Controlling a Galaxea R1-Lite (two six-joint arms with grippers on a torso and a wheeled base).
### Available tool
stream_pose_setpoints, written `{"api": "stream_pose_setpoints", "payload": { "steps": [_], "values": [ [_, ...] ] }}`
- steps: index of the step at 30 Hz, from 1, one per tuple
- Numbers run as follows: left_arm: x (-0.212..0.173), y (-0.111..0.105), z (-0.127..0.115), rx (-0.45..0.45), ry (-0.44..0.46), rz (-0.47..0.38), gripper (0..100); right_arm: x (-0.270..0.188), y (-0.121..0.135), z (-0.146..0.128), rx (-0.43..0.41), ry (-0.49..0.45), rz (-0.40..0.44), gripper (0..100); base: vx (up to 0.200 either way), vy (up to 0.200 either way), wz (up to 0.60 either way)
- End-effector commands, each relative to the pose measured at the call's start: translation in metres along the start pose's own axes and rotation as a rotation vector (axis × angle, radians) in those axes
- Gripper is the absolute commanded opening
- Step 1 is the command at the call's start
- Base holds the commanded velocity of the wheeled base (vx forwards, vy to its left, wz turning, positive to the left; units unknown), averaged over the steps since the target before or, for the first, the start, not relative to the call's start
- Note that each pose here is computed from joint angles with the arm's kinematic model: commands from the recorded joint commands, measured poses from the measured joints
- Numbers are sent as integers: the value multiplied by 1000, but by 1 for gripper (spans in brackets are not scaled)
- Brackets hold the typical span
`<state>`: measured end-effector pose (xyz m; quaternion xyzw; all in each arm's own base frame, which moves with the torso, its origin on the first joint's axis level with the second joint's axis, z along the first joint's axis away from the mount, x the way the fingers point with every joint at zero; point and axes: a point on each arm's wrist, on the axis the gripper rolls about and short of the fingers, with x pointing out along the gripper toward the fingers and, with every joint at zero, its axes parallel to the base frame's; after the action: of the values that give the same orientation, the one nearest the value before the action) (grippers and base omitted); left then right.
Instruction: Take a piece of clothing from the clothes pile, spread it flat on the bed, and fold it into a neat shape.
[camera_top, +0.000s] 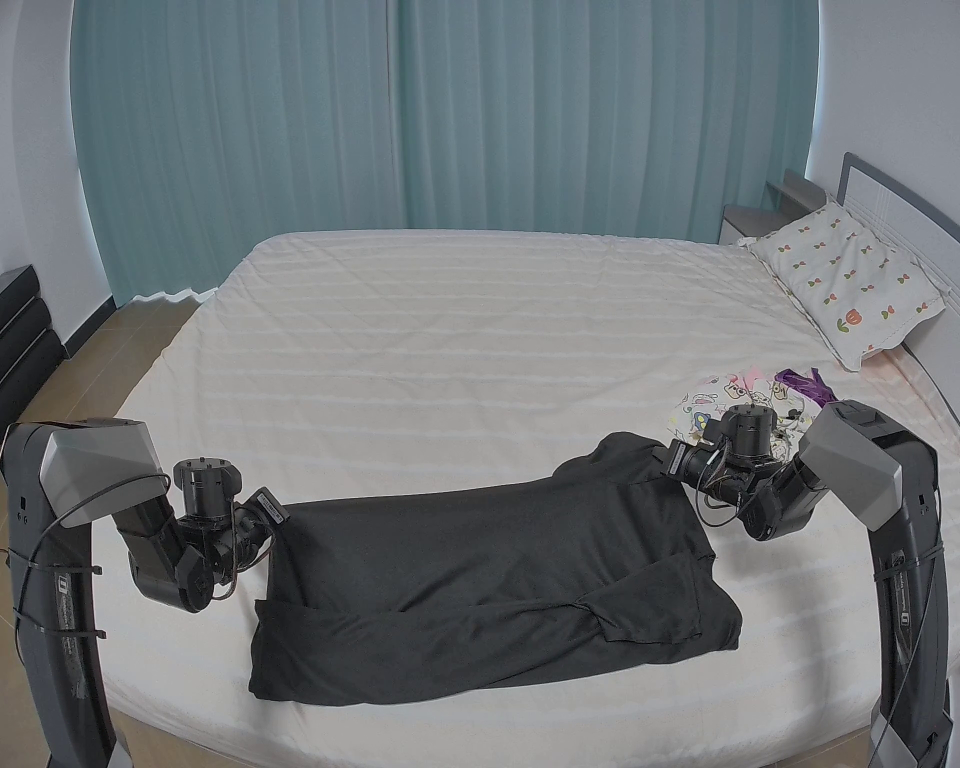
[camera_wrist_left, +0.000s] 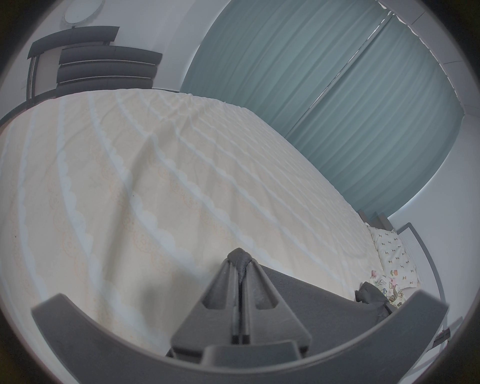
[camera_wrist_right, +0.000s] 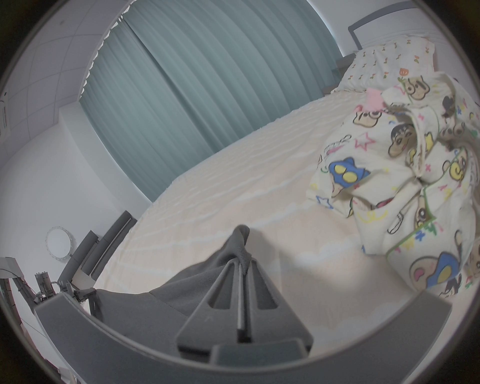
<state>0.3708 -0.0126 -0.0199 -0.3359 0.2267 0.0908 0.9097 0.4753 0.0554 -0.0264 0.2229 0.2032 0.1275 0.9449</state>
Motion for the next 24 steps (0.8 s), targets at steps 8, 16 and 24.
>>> {"api": "stream_pose_setpoints", "payload": {
  "steps": [8, 16, 24],
  "values": [
    [-13, -7, 22, 20, -67, -25, 0, -18, -6, 7, 7, -56, 4, 0, 0, 0, 0],
    [-14, -7, 26, 56, -74, -27, 0, -26, -4, 13, 27, -83, 15, 0, 0, 0, 0],
    [-14, -5, 23, 76, -57, -18, 0, -37, -4, 11, 36, -43, 30, 0, 0, 0, 0]
  ]
}}
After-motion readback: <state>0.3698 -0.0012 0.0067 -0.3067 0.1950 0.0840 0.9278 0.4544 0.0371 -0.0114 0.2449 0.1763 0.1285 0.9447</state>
